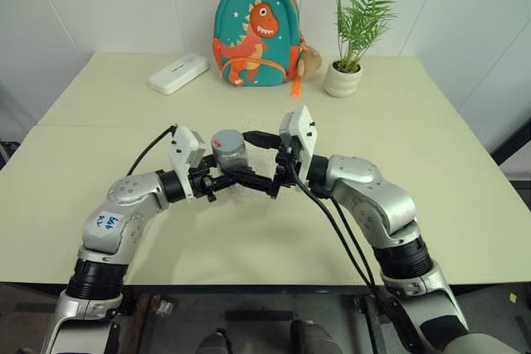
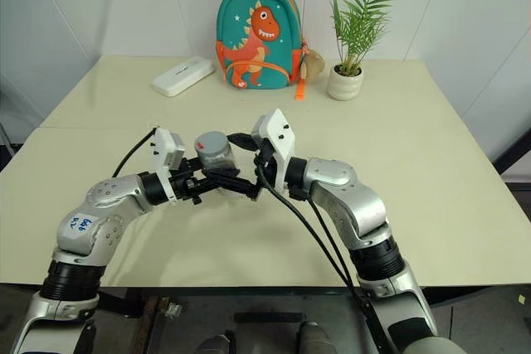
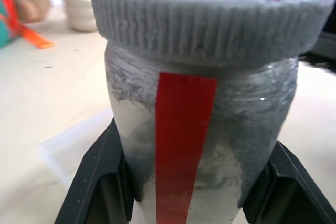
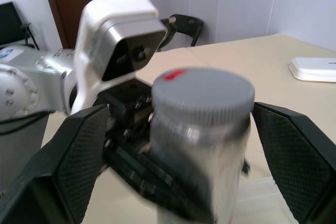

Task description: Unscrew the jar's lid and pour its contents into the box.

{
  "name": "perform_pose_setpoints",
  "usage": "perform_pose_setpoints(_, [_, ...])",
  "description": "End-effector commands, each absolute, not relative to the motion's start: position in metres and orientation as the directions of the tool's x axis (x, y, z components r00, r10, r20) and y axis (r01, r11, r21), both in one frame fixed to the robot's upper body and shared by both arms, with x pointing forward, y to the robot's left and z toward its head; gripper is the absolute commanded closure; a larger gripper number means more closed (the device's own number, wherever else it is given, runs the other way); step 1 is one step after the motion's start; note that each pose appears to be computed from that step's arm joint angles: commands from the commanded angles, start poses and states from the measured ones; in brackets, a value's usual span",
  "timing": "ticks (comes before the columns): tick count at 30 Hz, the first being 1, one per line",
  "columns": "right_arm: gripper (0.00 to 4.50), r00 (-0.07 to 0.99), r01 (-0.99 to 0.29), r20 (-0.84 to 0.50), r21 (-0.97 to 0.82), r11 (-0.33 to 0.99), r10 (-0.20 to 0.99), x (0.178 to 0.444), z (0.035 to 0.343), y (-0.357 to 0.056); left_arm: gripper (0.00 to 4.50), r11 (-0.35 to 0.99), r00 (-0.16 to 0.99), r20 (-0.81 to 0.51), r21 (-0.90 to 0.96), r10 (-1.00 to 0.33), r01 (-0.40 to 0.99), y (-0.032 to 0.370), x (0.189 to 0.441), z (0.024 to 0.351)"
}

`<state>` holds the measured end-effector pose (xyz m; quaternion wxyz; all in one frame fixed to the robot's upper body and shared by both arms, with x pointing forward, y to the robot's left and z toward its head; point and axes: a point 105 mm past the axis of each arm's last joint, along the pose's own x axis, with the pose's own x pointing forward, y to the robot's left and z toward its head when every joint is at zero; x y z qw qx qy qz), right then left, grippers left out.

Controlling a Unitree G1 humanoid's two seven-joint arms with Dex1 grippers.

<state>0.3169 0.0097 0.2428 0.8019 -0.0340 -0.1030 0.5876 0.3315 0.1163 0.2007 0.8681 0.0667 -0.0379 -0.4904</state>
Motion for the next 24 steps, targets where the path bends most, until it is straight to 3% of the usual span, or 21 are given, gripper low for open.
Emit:
perform_pose_setpoints(1, [0.0, 0.304, -0.916, 0.183, -0.213, 0.34, 0.935, 0.32, 0.258, 0.009, 2.47, 0.477, 0.484, 0.021, 0.22, -0.875, 0.851, 0.111, 0.324, 0.213])
perform_pose_setpoints(10, [0.0, 0.309, -0.913, 0.216, -0.206, 0.353, 0.926, 0.324, 0.263, 0.011, 2.47, 0.474, 0.484, 0.012, 0.227, -0.875, 0.851, 0.11, 0.323, 0.21])
perform_pose_setpoints(13, [0.6, 0.305, -0.915, 0.225, -0.201, 0.35, 0.926, 0.323, 0.264, 0.011, 2.47, 0.475, 0.486, 0.009, 0.229, -0.874, 0.85, 0.11, 0.323, 0.209])
perform_pose_setpoints(17, [1.9, 0.289, -0.922, 0.228, -0.196, 0.335, 0.93, 0.32, 0.265, 0.011, 2.47, 0.477, 0.49, 0.002, 0.233, -0.872, 0.847, 0.112, 0.322, 0.208])
perform_pose_setpoints(24, [1.93, 0.192, -0.955, 0.162, -0.198, 0.223, 0.968, 0.308, 0.256, 0.01, 2.47, 0.451, 0.464, 0.006, 0.244, -0.886, 0.858, 0.112, 0.322, 0.213])
